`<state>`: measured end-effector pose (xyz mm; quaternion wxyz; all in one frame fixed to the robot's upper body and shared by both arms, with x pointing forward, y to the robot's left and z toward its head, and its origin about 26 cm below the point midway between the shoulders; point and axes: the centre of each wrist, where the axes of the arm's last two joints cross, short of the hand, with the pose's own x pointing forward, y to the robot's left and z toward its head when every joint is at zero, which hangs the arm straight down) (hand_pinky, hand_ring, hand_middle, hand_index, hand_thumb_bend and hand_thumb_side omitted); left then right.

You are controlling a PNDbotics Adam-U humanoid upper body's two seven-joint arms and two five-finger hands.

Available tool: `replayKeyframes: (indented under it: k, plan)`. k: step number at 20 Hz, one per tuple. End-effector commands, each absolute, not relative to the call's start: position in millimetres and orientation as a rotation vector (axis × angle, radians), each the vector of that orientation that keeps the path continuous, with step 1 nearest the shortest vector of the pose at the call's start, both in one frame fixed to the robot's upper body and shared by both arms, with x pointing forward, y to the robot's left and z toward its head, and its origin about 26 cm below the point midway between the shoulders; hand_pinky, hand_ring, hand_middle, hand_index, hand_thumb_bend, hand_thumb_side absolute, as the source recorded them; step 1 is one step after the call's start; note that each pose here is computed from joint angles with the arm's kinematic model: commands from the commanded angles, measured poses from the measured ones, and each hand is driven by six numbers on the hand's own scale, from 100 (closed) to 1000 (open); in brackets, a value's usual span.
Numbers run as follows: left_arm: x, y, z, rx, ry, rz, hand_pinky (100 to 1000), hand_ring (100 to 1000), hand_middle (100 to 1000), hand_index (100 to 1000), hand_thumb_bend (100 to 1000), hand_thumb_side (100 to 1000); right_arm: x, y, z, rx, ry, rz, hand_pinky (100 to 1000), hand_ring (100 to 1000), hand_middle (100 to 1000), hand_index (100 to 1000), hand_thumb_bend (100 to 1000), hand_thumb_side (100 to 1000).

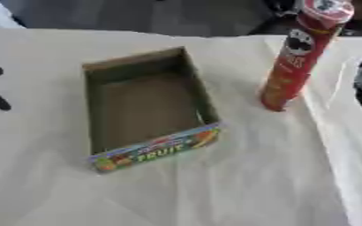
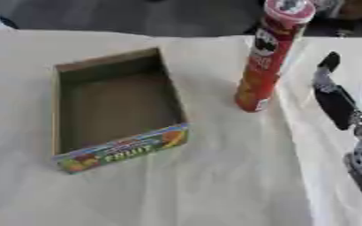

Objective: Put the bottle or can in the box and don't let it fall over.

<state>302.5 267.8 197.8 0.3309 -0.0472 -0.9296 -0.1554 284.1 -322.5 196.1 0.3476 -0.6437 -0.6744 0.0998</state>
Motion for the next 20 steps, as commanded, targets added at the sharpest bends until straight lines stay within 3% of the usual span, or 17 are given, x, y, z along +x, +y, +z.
replayKeyframes:
  k: [1,10,20]
  plan:
    - [299,269,205,-0.095,-2.451,-0.442,463,754,794,833,100,683,282,-322,205,-1.696,-1.772,0.253,498,744,863,868,100,571]
    - [299,268,205,-0.099,-2.445,-0.451,463,752,792,831,100,683,283,-324,212,-1.712,-1.787,0.276,521,760,867,873,100,606]
    - [300,263,204,-0.14,-2.43,-0.471,464,751,791,830,100,676,289,-323,257,-1.611,-1.84,0.426,562,792,889,896,100,667]
